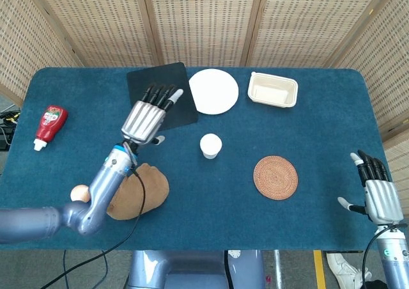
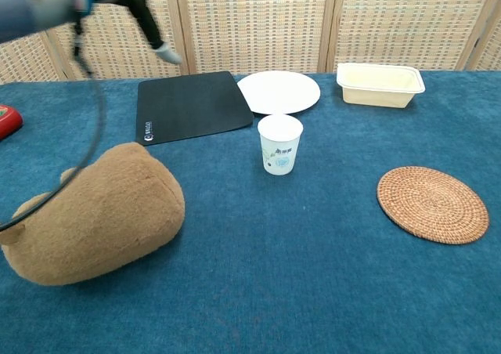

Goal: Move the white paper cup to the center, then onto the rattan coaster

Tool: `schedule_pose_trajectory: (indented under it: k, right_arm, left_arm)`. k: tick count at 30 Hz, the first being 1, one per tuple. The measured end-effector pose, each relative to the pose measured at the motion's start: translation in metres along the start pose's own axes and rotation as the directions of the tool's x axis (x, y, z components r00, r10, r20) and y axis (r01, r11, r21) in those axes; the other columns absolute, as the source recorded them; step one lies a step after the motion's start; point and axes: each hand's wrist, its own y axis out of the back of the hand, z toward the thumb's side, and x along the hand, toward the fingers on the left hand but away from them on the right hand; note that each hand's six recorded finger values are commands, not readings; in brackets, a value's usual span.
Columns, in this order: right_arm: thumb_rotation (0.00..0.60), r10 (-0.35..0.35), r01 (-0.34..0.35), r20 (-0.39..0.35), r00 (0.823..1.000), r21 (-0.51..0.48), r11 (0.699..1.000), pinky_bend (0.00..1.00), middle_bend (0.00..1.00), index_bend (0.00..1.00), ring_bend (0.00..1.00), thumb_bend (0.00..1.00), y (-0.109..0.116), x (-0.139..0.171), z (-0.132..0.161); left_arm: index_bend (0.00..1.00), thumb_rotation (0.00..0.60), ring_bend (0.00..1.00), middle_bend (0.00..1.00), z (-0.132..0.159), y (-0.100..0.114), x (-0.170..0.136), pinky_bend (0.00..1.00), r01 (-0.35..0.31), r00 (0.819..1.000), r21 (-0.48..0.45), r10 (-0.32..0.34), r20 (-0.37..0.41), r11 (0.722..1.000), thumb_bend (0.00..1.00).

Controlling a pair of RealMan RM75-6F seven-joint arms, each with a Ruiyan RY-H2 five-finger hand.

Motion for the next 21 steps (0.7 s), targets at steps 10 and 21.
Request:
schedule_pose_trajectory:
  k: [10,21]
  right_arm:
    - [0.6,-0.028,0.028,-0.014,1.0,0.007,1.0,0.0,0.0,0.0,0.0,0.05,0.005,0.003,0.007]
    - [0.6,-0.028,0.031,-0.063,0.998,0.044,0.999,0.0,0.0,0.0,0.0,0.05,0.003,0.005,0.024]
  left_arm:
    - [0.0,0.6,0.0,0.0,-0.076,-0.023,-0.1,0.0,-0.054,0.993,-0.016,0.052,-0.108,0.998,0.05]
    - [0.0,0.6,0.0,0.0,-0.13,-0.065,-0.188,0.0,-0.063,0.969,-0.002,0.061,-0.239,0.998,0.05]
